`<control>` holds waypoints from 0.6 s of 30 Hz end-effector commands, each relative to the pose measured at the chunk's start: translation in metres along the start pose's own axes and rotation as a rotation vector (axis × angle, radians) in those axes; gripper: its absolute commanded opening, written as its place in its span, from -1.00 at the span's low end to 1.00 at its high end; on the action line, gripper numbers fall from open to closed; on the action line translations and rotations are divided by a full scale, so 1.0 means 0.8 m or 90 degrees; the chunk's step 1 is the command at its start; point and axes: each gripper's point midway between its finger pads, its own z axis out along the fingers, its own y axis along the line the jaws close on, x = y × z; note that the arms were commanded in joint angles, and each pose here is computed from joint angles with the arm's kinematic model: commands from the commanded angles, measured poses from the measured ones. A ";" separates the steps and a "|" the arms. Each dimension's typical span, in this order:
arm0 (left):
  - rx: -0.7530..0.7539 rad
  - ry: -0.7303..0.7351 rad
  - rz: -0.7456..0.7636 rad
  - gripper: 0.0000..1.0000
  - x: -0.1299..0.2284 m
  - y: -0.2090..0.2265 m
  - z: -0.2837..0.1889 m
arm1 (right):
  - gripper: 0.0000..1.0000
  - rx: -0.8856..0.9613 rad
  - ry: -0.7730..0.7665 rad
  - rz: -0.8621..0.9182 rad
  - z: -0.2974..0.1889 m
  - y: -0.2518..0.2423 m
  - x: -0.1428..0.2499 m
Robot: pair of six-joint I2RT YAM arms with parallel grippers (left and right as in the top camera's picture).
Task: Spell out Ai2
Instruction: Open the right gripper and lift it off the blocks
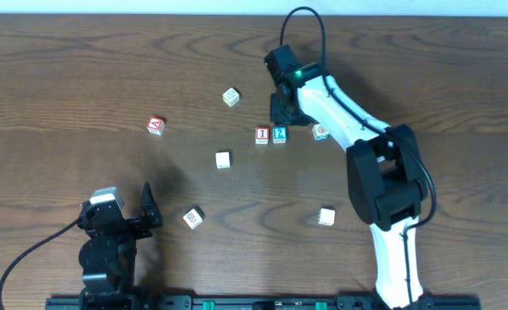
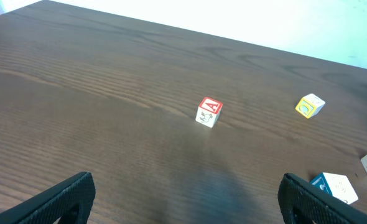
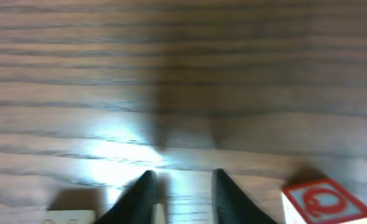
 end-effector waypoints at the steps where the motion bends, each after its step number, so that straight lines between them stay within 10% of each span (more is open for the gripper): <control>1: 0.001 0.016 0.003 0.90 0.013 0.001 0.004 | -0.74 0.027 0.021 0.013 0.011 -0.023 0.006; 18: 0.001 0.016 0.003 0.91 0.013 0.001 0.004 | -0.98 0.043 0.112 -0.001 0.006 -0.035 0.046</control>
